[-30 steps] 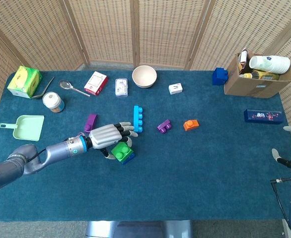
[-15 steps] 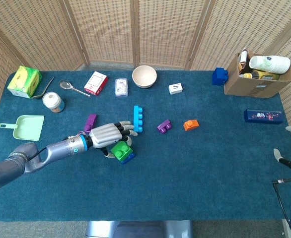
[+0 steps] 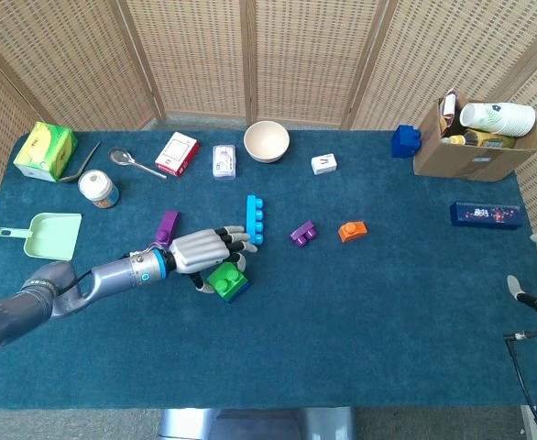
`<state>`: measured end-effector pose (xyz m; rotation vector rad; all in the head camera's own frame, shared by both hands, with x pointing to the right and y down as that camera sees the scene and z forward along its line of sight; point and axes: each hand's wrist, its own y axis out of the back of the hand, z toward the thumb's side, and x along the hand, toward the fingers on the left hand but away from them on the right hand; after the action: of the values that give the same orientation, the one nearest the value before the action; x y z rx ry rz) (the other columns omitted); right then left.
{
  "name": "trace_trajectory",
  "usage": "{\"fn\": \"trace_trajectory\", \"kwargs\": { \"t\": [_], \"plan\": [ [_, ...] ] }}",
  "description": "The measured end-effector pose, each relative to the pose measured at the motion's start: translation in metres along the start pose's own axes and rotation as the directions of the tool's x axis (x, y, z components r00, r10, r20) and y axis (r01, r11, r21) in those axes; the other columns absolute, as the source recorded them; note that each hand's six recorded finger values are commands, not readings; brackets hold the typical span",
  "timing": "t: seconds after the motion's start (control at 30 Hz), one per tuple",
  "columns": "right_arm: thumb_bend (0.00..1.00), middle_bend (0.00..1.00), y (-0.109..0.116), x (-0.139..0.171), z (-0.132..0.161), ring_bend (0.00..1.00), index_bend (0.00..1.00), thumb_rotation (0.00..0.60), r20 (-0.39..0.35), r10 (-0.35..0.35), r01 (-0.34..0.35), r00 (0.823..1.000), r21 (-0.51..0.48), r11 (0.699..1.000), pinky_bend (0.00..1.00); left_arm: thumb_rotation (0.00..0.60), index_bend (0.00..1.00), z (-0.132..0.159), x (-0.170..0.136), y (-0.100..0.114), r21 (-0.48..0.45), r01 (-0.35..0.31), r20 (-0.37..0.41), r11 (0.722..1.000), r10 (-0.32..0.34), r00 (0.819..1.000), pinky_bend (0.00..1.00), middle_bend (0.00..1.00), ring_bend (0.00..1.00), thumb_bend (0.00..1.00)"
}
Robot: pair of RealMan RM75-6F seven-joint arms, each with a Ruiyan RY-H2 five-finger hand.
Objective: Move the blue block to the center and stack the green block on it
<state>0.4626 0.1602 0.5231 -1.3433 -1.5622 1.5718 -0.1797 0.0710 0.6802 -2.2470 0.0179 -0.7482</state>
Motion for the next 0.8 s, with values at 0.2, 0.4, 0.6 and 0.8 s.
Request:
{"fn": "trace_trajectory", "kwargs": {
  "t": [0.2,0.4,0.6,0.8],
  "plan": [
    [0.23,0.15,0.001,0.001,-0.002,0.0,0.26,0.6,0.003,-0.005,0.005,1.0,-0.005,1.0,0.0,0.6,0.42,-0.002,0.0,0.0,0.012,0.016,-0.015,1.0,-0.016,1.0,0.0,0.11,0.0,0.28],
    [0.23,0.15,0.002,0.002,-0.004,0.0,0.26,0.6,0.006,-0.009,0.009,1.0,-0.01,1.0,0.0,0.6,0.28,-0.002,0.001,0.0,0.029,0.039,-0.033,0.999,-0.038,0.999,0.0,0.06,0.0,0.28],
    [0.23,0.15,0.004,0.002,-0.006,0.0,0.26,0.6,0.007,-0.013,0.013,1.0,-0.016,1.0,0.0,0.6,0.06,-0.003,-0.001,0.006,0.037,0.038,-0.061,0.999,-0.036,0.997,0.0,0.01,0.0,0.28],
    [0.23,0.15,0.005,0.003,-0.006,0.0,0.26,0.6,0.006,-0.017,0.017,1.0,-0.021,1.0,0.0,0.6,0.0,-0.002,-0.002,0.013,0.037,0.026,-0.078,0.999,-0.023,0.997,0.0,0.0,0.0,0.28]
  ]
}}
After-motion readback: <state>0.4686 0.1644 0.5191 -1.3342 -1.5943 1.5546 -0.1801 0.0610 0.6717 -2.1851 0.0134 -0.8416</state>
